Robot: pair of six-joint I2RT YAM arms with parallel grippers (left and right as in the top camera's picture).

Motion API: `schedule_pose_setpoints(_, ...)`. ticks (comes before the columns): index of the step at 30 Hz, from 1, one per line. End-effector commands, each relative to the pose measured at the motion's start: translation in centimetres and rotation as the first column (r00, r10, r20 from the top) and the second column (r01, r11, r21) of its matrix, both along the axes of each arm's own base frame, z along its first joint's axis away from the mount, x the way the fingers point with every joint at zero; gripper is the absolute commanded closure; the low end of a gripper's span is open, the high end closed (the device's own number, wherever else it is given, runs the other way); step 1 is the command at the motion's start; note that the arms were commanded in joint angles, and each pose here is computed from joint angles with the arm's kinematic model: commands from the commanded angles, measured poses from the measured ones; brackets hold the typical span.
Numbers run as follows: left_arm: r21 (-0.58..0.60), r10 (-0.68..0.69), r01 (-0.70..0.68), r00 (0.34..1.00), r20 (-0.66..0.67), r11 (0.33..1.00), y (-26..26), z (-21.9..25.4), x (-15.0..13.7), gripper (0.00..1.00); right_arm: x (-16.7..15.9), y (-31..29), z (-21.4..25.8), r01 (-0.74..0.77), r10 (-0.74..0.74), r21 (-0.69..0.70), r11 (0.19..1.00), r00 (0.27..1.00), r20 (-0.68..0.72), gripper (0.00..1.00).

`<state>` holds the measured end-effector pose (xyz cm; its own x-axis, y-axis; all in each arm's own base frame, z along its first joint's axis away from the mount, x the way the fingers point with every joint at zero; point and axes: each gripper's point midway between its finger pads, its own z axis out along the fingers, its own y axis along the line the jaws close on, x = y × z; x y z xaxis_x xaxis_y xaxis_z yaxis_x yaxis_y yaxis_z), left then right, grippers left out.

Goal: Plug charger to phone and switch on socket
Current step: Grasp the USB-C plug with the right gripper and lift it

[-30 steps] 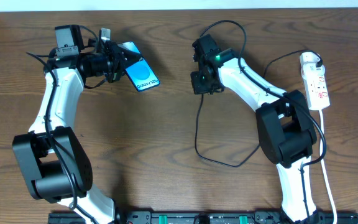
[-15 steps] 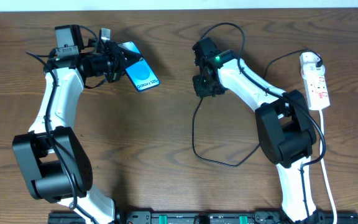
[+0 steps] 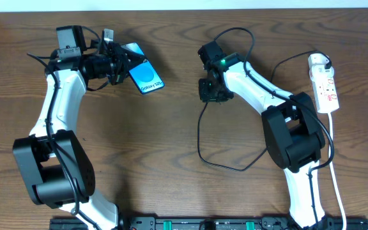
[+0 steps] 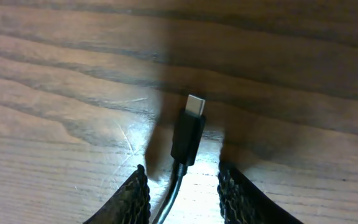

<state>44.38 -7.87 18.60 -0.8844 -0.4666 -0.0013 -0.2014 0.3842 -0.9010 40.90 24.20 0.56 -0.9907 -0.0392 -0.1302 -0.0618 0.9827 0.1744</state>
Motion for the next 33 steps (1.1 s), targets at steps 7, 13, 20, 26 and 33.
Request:
schedule_pose_setpoints(7,-0.019,-0.026,0.027,0.998,0.053,0.999,-0.3,1.8,-0.2,0.93,-0.1,0.1,-1.5,0.069,-0.069,-0.008,0.998,0.998,-0.015,0.71)
schedule_pose_setpoints(13,-0.019,-0.025,0.026,0.998,0.053,0.999,-0.3,1.8,-0.2,0.93,0.1,0.3,-1.7,0.070,-0.070,-0.017,0.997,0.998,-0.002,0.72)
schedule_pose_setpoints(20,-0.019,-0.025,0.026,0.998,0.053,0.999,-0.3,1.8,-0.2,0.93,0.0,0.4,-2.1,0.076,-0.076,-0.018,0.997,0.997,-0.007,0.79)
schedule_pose_setpoints(26,-0.019,-0.025,0.026,0.998,0.053,0.999,-0.3,1.8,-0.2,0.92,0.1,0.6,-2.1,0.049,-0.049,-0.007,0.999,0.999,-0.003,0.99)
schedule_pose_setpoints(33,-0.020,-0.025,0.026,0.998,0.052,0.999,-0.3,1.8,-0.2,0.92,0.1,4.0,0.3,-0.212,0.207,0.197,0.957,0.977,0.049,0.99)
